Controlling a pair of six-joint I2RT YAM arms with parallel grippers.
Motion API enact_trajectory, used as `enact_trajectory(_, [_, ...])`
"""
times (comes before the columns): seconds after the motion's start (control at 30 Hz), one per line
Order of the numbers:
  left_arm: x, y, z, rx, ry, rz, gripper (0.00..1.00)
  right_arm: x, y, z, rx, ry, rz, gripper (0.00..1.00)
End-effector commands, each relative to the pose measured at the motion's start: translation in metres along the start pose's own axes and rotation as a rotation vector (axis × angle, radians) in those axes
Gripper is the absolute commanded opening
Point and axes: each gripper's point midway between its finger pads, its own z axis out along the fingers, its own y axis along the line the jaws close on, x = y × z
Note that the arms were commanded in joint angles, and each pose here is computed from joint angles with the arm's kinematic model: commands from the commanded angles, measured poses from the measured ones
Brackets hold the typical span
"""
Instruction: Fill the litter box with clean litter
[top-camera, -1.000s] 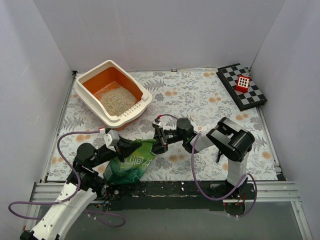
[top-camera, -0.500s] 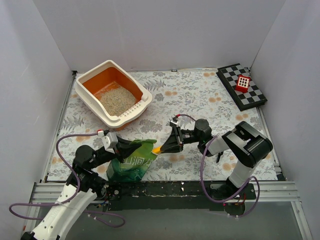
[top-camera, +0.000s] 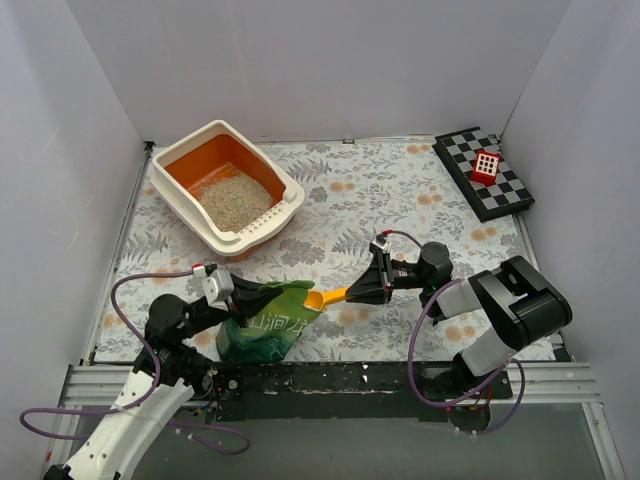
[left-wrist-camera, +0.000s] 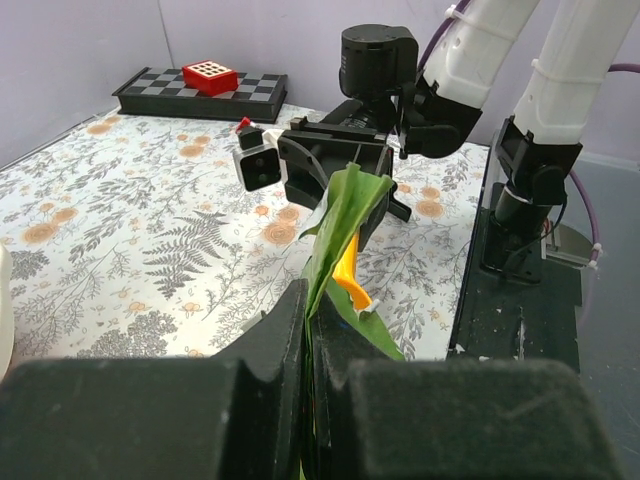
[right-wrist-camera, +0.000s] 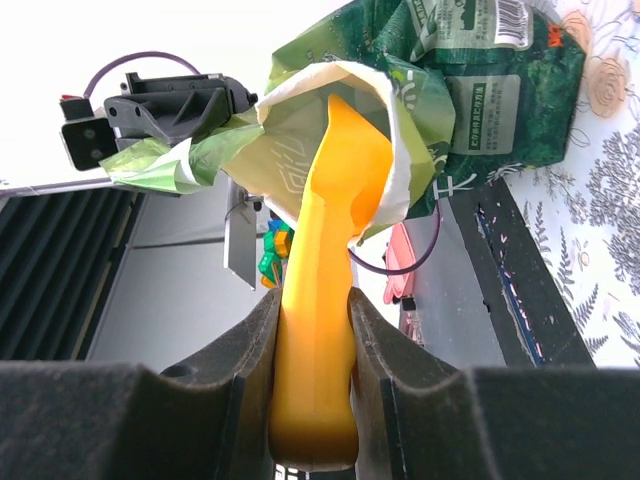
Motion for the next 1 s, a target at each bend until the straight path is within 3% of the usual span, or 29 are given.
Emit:
enact_trajectory(0.0, [0.001, -0.002, 0.002, 0.028, 0.001, 0.027, 0.00, 0.016, 0.032, -0.021, -0.120, 0.011, -0.289, 0.01])
enact_trajectory(0.67, [0.004, -0.004, 0.003, 0.047, 0.013, 0.024, 0.00, 0.030, 0.038, -0.060, -0.108, -0.108, -0.352, 0.01])
enact_trajectory(0.97, [-0.007, -0.001, 0.000, 0.009, -0.028, 0.051, 0.00, 0.008, 0.023, -0.067, 0.072, -0.195, -0.386, 0.01])
